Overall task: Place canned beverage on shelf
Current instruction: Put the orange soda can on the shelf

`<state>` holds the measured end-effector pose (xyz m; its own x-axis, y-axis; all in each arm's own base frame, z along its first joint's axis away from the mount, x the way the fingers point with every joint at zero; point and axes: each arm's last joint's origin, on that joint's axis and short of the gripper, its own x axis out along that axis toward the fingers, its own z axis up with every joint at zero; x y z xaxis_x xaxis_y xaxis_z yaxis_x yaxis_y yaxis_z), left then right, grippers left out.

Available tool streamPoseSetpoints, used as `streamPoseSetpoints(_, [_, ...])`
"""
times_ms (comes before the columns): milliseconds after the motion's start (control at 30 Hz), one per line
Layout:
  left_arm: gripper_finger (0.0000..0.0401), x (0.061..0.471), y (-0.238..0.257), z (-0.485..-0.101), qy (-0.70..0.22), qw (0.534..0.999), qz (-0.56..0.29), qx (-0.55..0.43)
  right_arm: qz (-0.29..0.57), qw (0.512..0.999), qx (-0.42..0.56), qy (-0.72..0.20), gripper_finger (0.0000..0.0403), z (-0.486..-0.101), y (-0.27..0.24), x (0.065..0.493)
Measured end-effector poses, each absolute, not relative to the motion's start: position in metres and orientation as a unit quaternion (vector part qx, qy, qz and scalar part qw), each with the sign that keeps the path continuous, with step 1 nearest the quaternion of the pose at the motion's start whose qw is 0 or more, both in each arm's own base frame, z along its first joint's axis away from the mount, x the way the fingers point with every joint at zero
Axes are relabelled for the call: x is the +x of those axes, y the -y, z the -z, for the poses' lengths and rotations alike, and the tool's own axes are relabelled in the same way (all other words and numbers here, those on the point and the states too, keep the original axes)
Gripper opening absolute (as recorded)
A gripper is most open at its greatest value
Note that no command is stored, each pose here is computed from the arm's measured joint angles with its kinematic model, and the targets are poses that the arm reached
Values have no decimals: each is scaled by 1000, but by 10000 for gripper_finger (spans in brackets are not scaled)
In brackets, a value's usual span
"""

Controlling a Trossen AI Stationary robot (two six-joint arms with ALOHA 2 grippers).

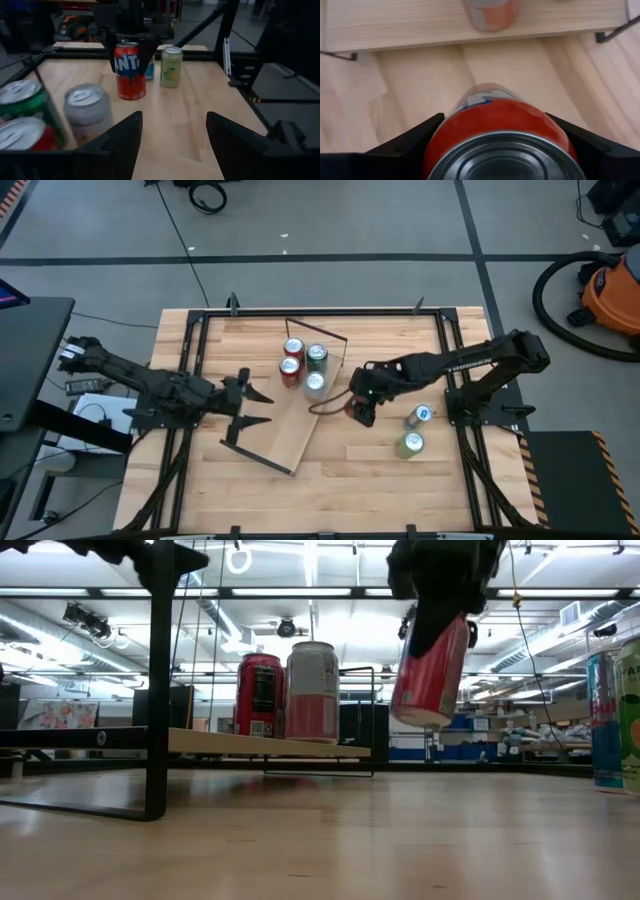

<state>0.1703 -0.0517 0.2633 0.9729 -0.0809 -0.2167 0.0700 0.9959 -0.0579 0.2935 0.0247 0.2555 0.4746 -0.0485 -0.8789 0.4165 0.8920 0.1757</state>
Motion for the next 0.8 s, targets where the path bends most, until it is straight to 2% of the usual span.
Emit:
streamPoseSetpoints(167, [231,193,61,-259,-85,995,45,-3,118,852,175,-480,318,-265,-48,295])
streamPoseSetpoints(500, [234,238,76,-259,-126,992,32,7,76,883,146,-439,318,-278,-77,299])
streamPoseSetpoints(800, [297,283,73,-257,-159,987,3,-13,53,886,117,-445,318,-278,-87,303])
